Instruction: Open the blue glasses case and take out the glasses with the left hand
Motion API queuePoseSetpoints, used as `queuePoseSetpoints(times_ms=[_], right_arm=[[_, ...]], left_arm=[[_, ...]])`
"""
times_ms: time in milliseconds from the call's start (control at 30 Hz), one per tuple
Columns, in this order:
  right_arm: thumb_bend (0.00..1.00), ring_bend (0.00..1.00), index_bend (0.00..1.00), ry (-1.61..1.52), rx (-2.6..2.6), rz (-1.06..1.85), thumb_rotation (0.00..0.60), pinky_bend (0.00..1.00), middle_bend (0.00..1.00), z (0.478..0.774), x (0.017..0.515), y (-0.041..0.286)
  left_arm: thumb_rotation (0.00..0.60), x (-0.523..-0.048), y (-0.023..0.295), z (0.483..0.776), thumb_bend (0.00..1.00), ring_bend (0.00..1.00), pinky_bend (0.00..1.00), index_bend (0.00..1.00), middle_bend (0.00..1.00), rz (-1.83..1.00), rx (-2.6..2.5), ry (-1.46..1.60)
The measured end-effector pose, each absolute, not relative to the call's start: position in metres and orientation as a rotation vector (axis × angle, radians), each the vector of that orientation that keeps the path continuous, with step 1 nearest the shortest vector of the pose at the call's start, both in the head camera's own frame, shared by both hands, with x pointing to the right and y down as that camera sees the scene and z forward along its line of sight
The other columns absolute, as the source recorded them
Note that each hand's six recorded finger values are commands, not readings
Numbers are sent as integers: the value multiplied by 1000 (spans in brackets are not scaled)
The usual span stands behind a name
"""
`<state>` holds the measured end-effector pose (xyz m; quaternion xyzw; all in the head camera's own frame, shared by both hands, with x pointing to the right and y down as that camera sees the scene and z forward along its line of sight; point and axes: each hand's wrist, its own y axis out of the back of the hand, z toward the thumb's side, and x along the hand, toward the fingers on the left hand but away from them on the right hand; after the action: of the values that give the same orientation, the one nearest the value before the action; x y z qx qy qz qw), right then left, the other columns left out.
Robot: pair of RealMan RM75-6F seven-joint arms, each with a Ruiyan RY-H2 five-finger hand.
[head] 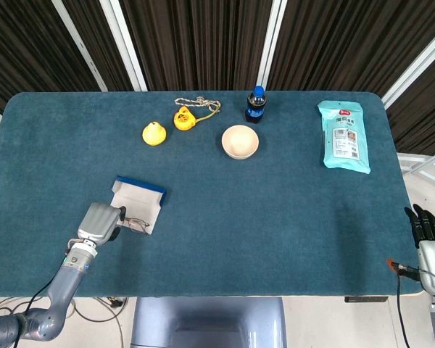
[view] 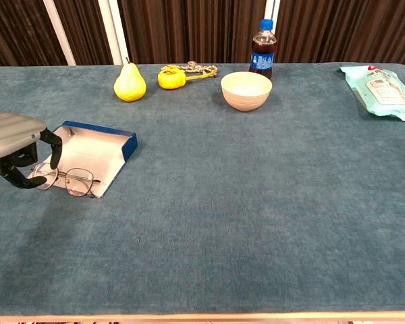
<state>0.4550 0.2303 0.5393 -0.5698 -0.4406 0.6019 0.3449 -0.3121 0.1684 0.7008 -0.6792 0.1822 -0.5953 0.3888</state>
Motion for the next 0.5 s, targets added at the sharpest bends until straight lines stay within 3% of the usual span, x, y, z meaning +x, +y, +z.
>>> queuePoseSetpoints(times_ms=[500], right_arm=[[161, 0, 0, -1145, -1486, 1564, 600, 210, 0, 540, 454, 231]], left_arm=[[600, -309, 161, 709, 359, 942, 1000, 517, 1000, -1523, -1718, 486]])
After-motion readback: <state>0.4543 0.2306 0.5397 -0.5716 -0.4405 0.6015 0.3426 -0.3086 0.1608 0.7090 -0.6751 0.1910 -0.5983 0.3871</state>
